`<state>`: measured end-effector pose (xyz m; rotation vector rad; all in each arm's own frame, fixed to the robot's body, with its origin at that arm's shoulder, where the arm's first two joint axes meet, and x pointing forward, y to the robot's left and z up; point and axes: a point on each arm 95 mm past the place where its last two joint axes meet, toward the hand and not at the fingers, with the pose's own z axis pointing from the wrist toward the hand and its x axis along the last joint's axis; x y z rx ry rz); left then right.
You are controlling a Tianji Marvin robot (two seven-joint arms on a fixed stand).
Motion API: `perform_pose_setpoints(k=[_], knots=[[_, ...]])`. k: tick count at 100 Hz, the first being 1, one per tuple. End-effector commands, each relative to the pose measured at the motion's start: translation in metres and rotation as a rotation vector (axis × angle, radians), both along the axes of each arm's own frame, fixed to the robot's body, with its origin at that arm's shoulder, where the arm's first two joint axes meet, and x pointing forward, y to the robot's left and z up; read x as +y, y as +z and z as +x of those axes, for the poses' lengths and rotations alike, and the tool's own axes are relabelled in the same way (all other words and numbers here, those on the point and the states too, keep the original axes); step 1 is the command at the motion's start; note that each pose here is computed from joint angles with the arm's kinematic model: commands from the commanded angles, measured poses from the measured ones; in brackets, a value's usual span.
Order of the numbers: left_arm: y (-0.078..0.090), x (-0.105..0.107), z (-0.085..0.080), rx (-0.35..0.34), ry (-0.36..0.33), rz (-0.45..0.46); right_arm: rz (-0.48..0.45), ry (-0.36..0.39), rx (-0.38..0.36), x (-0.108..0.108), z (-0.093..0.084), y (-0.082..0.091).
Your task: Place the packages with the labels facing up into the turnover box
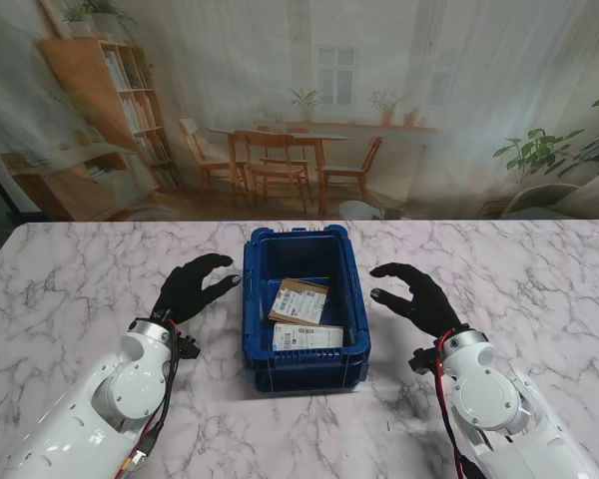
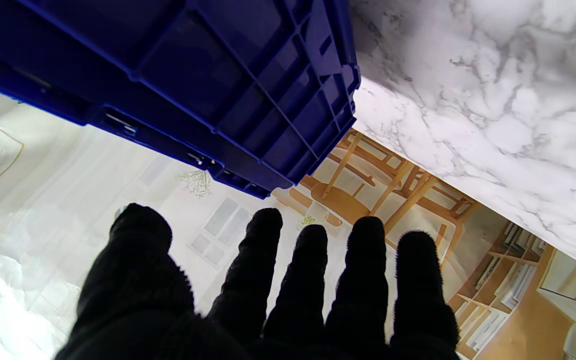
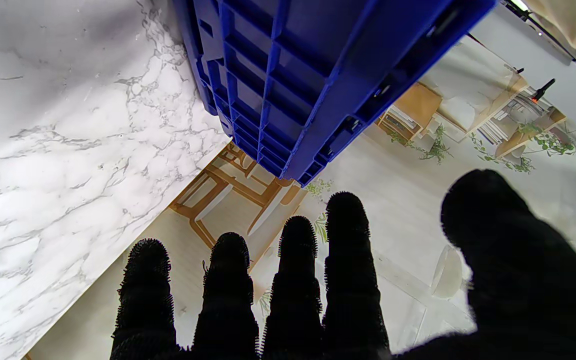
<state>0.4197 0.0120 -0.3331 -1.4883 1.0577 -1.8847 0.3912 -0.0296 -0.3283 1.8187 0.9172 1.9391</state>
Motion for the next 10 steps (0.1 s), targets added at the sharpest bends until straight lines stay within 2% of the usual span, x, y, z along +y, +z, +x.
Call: perform_pose_setpoints(k=[1,10], knots=[[-0.0008,0.0006,0.0001,0.005,-0.008,0.002,0.007,-0.002,0.007,0.0017,-0.0008,-0.0017],[-0.0007,0.0005,0.0005,0.004,-0.016,0.006,0.014,-0.002,0.01,0.0026,-0.0013,-0.0017]])
